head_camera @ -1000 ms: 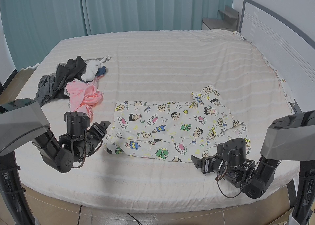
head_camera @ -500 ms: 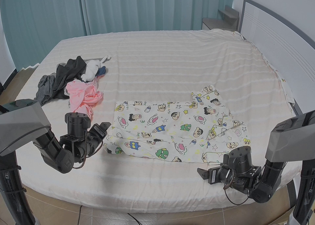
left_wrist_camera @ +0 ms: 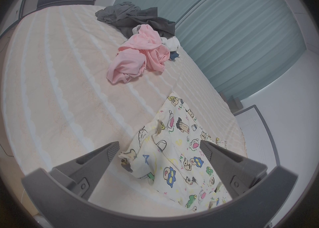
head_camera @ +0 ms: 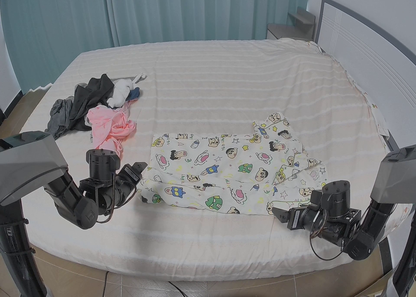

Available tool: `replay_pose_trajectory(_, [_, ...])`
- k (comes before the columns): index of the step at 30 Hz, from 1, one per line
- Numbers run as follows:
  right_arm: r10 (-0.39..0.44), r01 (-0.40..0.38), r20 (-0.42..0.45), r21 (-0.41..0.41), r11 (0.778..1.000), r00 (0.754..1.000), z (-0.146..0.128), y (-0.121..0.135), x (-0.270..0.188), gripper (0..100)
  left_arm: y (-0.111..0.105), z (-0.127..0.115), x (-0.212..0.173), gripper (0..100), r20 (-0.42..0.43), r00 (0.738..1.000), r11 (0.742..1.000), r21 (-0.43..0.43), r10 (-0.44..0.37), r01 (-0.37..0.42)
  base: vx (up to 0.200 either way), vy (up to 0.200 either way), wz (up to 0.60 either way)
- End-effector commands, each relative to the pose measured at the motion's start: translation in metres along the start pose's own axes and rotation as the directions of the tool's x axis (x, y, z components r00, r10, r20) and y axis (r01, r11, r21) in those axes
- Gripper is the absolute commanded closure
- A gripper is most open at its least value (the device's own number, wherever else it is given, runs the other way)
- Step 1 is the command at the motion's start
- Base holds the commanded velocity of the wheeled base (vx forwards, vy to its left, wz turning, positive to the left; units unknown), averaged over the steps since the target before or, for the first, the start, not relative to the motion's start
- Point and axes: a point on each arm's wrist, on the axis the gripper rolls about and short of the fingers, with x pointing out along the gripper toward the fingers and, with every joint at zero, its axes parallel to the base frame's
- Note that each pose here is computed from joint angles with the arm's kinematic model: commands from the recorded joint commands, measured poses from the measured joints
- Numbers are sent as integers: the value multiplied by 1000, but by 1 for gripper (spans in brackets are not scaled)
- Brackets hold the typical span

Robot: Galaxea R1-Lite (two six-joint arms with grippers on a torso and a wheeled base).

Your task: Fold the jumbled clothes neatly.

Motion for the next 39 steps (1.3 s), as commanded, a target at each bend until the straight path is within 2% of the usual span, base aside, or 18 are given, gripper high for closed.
replay_pose_trajectory(1, [-40, 39, 35, 35, 999, 999, 11, -14, 5, 0, -2, -1, -4, 0, -50, 998, 999, -41, -38, 36, 0, 0, 0])
replay_pose_trajectory(3, [-52, 50, 47, 51, 997, 998, 16, -20, 3, 0, -8, 3, -16, 0, -112, 988, 991, -92, -108, 97, 0, 0, 0])
replay_pose_trajectory(6, [-65, 62, 58, 66, 996, 996, 19, -26, -9, 0, -15, 7, -31, 0, -153, 973, 982, -105, -174, 159, 0, 0, 0])
replay_pose_trajectory(10, [-55, 51, 63, 64, 997, 997, 20, -25, -22, 0, -19, 4, -35, 0, -165, 968, 980, -99, -189, 174, 0, 0, 0])
replay_pose_trajectory(17, [-67, 62, 72, 75, 995, 995, 23, -30, -20, 0, -22, -4, -34, 0, -198, 959, 978, -97, -202, 186, 0, 0, 0])
replay_pose_trajectory(23, [-56, 49, 82, 82, 995, 995, 27, -32, -20, 0, -24, -6, -30, 0, -210, 955, 977, -83, -207, 194, 200, 0, 0])
replay_pose_trajectory(29, [-51, 44, 84, 79, 996, 995, 28, -31, -20, 0, -19, -16, -22, 0, -228, 957, 983, -8, -178, 181, 200, 0, 0])
replay_pose_trajectory(33, [-50, 43, 85, 80, 996, 995, 28, -31, -19, 0, -22, -18, -22, 0, -235, 954, 979, 28, -188, 199, 0, 0, 0])
replay_pose_trajectory(36, [-40, 34, 72, 79, 996, 997, 27, -32, -19, 0, -18, -17, -21, 0, -242, 956, 967, 151, -164, 204, 0, 0, 0])
replay_pose_trajectory(39, [-31, 26, 68, 79, 997, 997, 26, -32, -20, 0, -12, -13, -21, 0, -250, 961, 940, 282, -121, 192, 0, 0, 0])
